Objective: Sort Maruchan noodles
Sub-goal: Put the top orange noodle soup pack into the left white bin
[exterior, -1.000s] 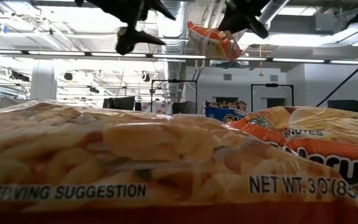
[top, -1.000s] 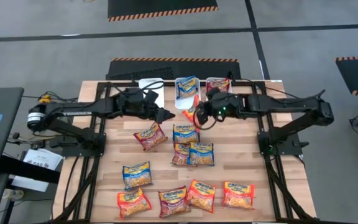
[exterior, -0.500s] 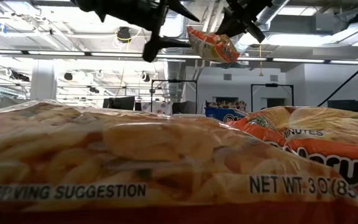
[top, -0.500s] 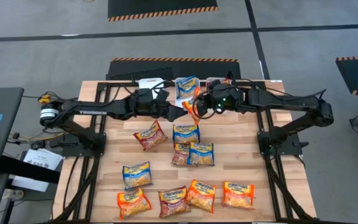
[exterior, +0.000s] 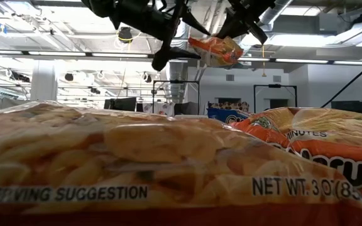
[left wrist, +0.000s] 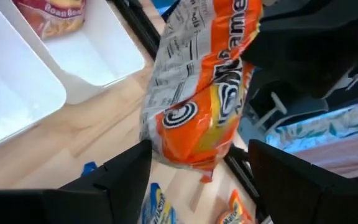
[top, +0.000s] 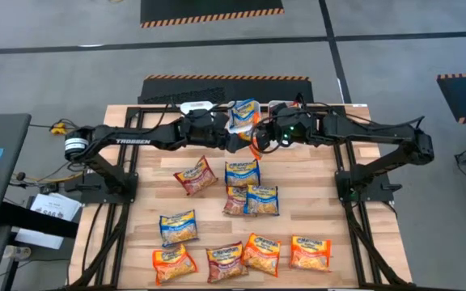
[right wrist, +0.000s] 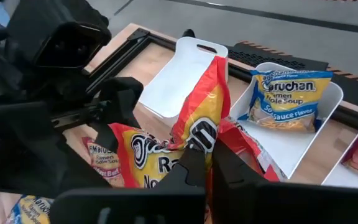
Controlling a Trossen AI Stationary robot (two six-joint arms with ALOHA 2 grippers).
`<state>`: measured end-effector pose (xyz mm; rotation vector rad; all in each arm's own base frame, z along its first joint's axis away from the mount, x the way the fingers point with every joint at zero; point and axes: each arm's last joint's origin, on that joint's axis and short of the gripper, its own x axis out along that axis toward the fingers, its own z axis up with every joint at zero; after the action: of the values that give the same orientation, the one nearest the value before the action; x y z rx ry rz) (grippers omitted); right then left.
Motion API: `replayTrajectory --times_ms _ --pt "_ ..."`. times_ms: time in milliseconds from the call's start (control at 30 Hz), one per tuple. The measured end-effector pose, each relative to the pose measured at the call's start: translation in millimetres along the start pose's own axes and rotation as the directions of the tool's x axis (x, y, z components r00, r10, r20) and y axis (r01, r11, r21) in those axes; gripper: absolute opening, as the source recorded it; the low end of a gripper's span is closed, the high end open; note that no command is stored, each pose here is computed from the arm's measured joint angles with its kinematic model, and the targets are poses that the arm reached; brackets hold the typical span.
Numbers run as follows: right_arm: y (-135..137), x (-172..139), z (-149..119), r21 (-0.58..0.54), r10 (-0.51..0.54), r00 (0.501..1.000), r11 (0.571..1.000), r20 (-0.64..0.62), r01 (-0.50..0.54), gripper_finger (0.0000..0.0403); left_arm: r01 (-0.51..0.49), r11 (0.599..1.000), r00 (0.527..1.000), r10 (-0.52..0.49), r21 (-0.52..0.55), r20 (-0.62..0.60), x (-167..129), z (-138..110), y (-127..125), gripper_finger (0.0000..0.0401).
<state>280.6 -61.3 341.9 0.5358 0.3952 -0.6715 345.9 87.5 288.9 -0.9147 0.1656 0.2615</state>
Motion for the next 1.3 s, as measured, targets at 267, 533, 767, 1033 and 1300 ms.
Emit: replayTrajectory --times_ms 267,533,767,1033,1300 --pt "2.5 -3.4 6.2 -0.009 0.037 0.999 0.999 -0.004 -0.037 0.0007 -0.038 0.999 0.999 0.038 -0.005 0.026 -1.2 7.9 8.2 0.0258" --pt "5.3 -6.1 11.6 -0.007 0.055 0.998 0.998 0.017 -0.055 0.0007 0.104 0.994 0.988 -0.108 0.046 0.113 -2.6 18.6 -4.2 0.0258" --pt "10.9 -7.7 12.0 0.007 0.097 0.995 0.995 0.034 -0.097 0.0007 0.125 0.990 0.987 -0.131 0.063 0.091 -2.7 18.0 -5.2 0.0256" --pt "11.3 -7.7 12.6 0.011 0.101 0.994 0.995 0.041 -0.102 0.0007 0.144 0.987 0.987 -0.148 0.067 0.061 -2.6 16.6 -5.5 0.0181" --pt "11.0 -7.5 12.5 0.010 0.101 0.994 0.995 0.039 -0.102 0.0038 0.145 0.985 0.987 -0.151 0.097 0.055 -2.5 16.3 -5.5 0.0053"
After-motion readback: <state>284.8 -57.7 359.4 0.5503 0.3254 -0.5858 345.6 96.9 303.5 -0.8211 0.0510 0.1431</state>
